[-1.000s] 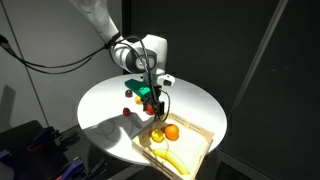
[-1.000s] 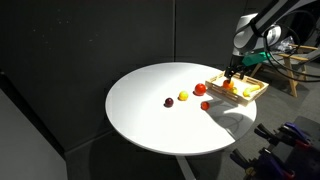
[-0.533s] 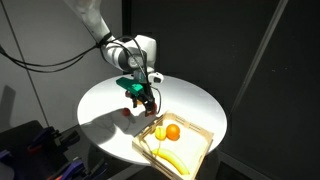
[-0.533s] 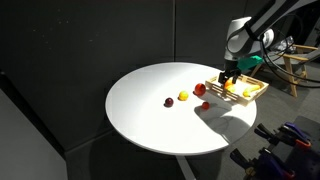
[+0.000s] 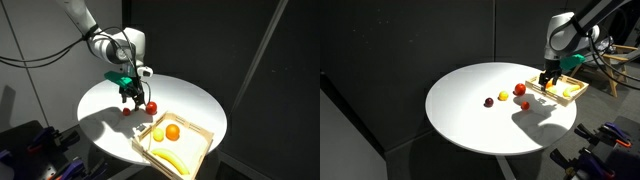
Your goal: Put the toy orange and lemon on the tray
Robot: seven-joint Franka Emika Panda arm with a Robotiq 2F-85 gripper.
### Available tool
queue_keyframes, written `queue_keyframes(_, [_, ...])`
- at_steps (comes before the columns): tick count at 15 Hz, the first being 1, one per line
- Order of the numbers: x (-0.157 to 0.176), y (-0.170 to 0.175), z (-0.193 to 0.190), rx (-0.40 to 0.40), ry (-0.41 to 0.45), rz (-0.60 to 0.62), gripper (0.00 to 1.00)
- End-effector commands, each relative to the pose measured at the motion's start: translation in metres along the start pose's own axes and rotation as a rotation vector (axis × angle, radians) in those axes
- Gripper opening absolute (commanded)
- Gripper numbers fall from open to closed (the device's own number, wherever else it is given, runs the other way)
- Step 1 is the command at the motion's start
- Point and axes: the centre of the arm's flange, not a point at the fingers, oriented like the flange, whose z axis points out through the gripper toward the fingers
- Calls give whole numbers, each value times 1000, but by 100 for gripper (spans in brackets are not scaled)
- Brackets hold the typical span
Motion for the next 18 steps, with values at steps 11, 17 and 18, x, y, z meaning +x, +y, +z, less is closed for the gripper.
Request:
queue_keyframes(11, [-51, -38, -81, 11, 18, 11, 100])
queue_keyframes(17, [-72, -46, -107, 20, 30, -12, 100])
queue_keyframes(18, [-75, -46, -111, 21, 33, -15, 100])
